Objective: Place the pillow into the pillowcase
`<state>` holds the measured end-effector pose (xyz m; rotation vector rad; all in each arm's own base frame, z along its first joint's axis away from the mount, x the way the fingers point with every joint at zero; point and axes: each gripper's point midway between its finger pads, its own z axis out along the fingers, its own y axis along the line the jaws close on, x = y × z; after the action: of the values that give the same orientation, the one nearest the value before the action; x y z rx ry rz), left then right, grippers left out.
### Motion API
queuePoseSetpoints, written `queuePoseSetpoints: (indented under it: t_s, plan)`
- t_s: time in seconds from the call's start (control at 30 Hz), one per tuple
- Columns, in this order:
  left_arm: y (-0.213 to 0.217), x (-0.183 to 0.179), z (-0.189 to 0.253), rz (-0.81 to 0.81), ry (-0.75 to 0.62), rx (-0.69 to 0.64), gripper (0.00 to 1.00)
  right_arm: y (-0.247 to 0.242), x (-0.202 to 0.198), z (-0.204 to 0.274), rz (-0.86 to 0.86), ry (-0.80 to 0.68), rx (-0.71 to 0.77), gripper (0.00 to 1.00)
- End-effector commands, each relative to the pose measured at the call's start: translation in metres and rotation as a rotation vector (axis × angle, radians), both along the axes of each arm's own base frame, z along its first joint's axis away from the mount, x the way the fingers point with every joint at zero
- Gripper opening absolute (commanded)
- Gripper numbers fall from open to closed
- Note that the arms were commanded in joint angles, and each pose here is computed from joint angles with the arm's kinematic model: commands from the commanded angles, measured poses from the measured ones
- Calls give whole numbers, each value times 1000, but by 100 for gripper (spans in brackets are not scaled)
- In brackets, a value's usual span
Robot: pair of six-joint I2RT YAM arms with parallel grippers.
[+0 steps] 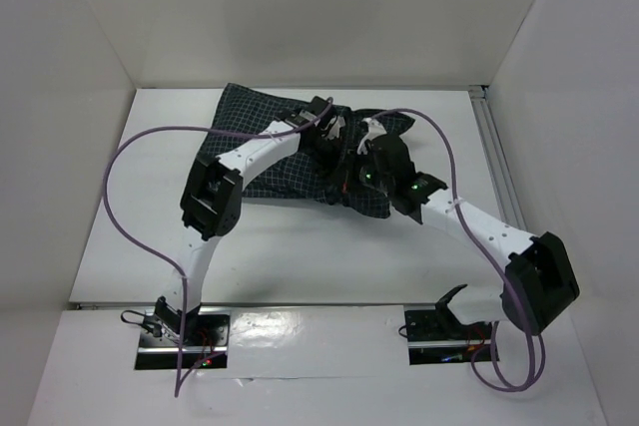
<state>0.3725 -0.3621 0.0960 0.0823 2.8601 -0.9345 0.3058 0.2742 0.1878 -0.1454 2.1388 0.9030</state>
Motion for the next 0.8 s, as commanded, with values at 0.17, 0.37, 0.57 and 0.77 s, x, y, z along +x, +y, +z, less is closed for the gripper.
queuePoseSetpoints:
  t_s: [0.17, 0.37, 0.57, 0.77]
  plan:
    - [22, -9, 107, -80, -191, -117, 57, -69, 5, 23, -85, -88, -41, 0]
    - [45, -42, 143, -155, -191, -175, 53, -76, 18, 1, -48, -60, -95, 0]
    - [81, -27, 140, -20, -187, -119, 0, -43, 29, 7, 58, -50, -73, 0]
    - [200, 13, 134, 348, -214, -47, 57, -41, 45, -43, 1, 122, -229, 44]
